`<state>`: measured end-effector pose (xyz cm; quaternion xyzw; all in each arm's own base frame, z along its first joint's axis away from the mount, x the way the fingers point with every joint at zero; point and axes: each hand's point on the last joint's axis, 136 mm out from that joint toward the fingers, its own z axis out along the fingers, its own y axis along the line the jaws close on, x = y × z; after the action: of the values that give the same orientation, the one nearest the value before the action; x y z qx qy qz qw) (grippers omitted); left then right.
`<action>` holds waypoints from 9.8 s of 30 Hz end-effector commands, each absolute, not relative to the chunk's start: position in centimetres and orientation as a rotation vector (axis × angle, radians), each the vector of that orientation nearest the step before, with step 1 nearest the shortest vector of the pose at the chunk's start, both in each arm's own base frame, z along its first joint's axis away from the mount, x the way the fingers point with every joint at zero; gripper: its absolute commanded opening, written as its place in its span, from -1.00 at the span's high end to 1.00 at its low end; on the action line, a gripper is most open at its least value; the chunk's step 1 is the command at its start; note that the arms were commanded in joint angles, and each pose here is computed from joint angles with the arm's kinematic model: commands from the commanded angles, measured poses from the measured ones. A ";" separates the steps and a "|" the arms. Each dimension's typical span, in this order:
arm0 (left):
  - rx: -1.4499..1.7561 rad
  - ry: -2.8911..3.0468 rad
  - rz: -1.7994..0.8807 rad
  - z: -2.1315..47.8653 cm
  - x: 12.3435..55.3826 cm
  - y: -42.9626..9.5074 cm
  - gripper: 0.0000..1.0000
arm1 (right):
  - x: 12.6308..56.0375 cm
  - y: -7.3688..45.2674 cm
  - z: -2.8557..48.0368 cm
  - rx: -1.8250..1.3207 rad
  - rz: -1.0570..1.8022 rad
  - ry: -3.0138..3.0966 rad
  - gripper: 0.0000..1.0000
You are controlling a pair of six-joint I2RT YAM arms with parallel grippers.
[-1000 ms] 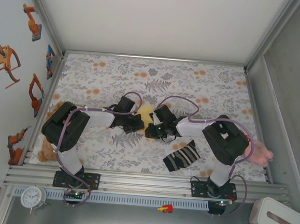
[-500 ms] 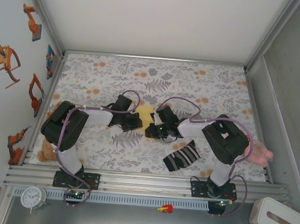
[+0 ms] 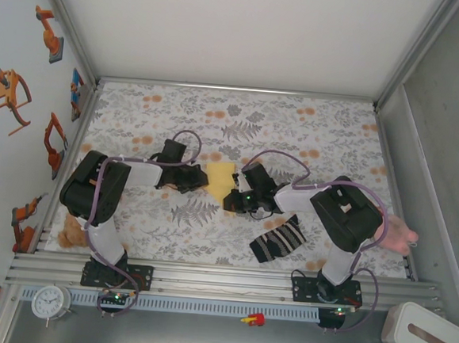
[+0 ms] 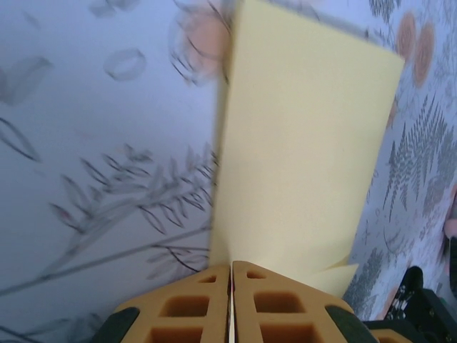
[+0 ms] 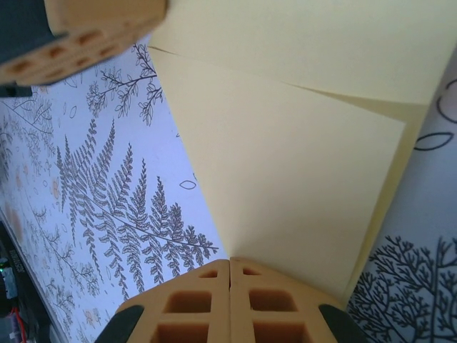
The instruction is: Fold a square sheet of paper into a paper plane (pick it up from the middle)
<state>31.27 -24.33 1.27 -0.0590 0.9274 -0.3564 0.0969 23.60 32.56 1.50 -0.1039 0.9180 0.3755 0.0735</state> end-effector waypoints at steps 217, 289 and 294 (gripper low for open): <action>-0.712 2.599 -0.940 7.5 28.8 -18.9 0.12 | 24.6 33.3 3.5 -0.832 0.746 2.509 1.00; -0.346 2.887 -0.839 0.3 27.7 -26.9 -0.07 | 26.0 31.1 2.7 -0.366 1.327 2.549 0.96; -0.379 2.965 -0.719 -1.1 26.7 -26.0 -0.08 | 26.1 30.7 3.4 -0.352 1.296 2.549 0.77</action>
<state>29.23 -28.55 2.55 -0.1112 0.9382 -0.3181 0.0791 25.97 31.34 2.86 -0.1265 0.8742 0.4528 0.1216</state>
